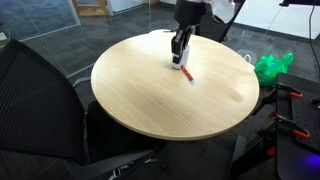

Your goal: Remove the orange marker from the white mug and put it on the table

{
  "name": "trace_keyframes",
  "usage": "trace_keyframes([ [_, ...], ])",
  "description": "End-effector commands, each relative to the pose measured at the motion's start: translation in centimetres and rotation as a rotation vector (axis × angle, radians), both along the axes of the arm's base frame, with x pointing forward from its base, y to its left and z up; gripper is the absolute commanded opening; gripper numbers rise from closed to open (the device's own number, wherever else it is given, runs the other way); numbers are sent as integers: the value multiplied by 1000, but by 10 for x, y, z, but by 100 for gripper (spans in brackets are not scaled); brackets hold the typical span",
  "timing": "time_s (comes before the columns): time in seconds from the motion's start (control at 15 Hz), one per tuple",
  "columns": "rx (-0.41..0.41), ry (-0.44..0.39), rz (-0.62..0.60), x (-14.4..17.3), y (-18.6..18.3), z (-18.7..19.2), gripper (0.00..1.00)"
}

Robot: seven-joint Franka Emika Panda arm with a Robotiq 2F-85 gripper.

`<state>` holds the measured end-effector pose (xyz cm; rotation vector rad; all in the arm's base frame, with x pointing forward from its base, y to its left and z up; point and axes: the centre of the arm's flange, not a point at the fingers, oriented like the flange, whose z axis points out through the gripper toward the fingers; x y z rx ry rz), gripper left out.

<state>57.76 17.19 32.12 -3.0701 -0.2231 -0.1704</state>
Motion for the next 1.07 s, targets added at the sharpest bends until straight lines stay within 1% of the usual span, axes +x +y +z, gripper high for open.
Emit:
trace_keyframes([
  [0.0,20,106,5,31,11,-30,5],
  [0.27,13,227,-14,48,14,-74,5],
  [0.53,0,317,-32,60,15,-112,5],
  [0.73,-5,370,-44,65,14,-135,5],
  [1.0,-28,420,-63,70,14,-153,5],
])
